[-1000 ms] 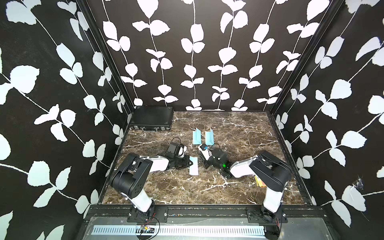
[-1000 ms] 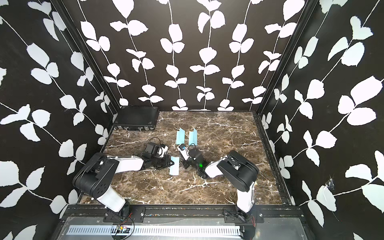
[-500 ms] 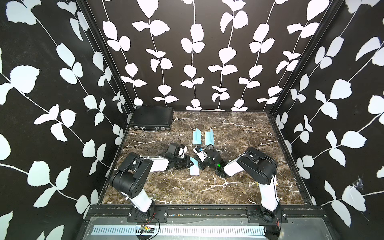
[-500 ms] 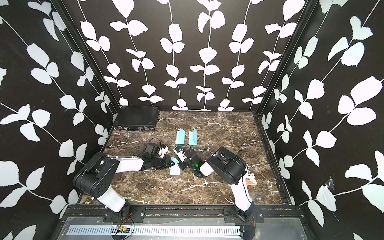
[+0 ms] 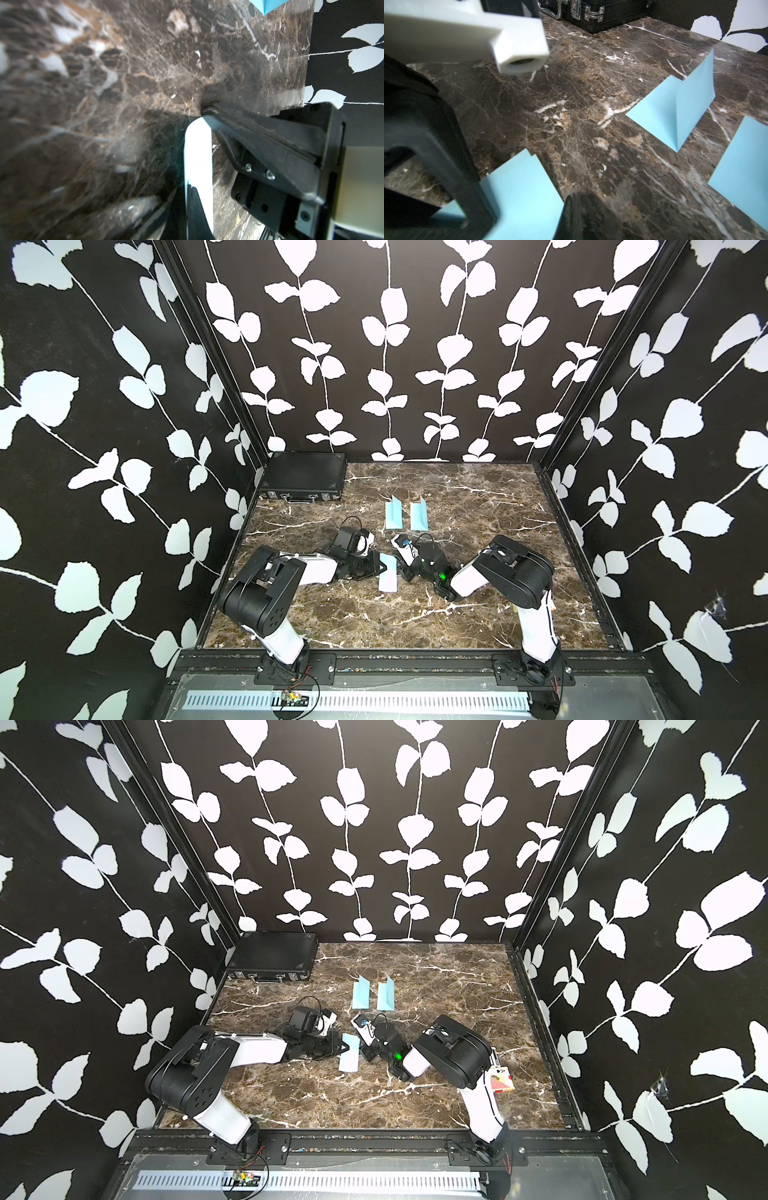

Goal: Fold the square paper along the opposite sides
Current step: Smooth out the paper at the center of the board.

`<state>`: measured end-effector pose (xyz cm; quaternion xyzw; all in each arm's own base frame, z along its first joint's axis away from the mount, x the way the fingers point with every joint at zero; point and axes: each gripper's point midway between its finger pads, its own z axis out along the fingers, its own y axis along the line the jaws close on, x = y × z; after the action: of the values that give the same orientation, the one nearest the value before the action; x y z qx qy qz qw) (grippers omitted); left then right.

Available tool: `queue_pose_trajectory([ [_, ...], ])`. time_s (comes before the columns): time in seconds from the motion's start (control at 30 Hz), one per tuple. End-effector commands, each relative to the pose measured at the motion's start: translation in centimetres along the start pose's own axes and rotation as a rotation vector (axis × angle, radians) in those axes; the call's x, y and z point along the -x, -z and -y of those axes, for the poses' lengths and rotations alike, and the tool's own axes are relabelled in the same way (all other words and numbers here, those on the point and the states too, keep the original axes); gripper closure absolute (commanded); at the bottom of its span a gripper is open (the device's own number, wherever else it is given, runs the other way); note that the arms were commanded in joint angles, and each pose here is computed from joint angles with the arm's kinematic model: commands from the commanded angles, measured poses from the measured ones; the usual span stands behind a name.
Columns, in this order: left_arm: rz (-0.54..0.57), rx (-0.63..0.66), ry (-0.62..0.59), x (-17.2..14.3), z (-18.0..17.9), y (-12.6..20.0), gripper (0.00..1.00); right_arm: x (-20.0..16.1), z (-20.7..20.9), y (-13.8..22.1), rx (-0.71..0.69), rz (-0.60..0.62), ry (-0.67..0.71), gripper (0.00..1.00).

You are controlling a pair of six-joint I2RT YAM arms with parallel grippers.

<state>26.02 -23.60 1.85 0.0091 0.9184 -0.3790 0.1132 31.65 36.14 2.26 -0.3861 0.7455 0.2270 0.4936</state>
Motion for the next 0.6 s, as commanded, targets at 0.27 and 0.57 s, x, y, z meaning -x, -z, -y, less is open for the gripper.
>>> queue_pose_trajectory([
  [0.27, -0.066, 0.049, 0.009, -1.9, -0.4, 1.3, 1.0, 0.8, 0.8, 4.8, -0.027, -0.069, -0.133, 1.0],
  [0.57, -0.109, 0.097, -0.018, -3.0, -2.1, 0.4, 1.0, 2.9, -6.4, 4.1, 0.277, 0.007, 0.055, 1.0],
])
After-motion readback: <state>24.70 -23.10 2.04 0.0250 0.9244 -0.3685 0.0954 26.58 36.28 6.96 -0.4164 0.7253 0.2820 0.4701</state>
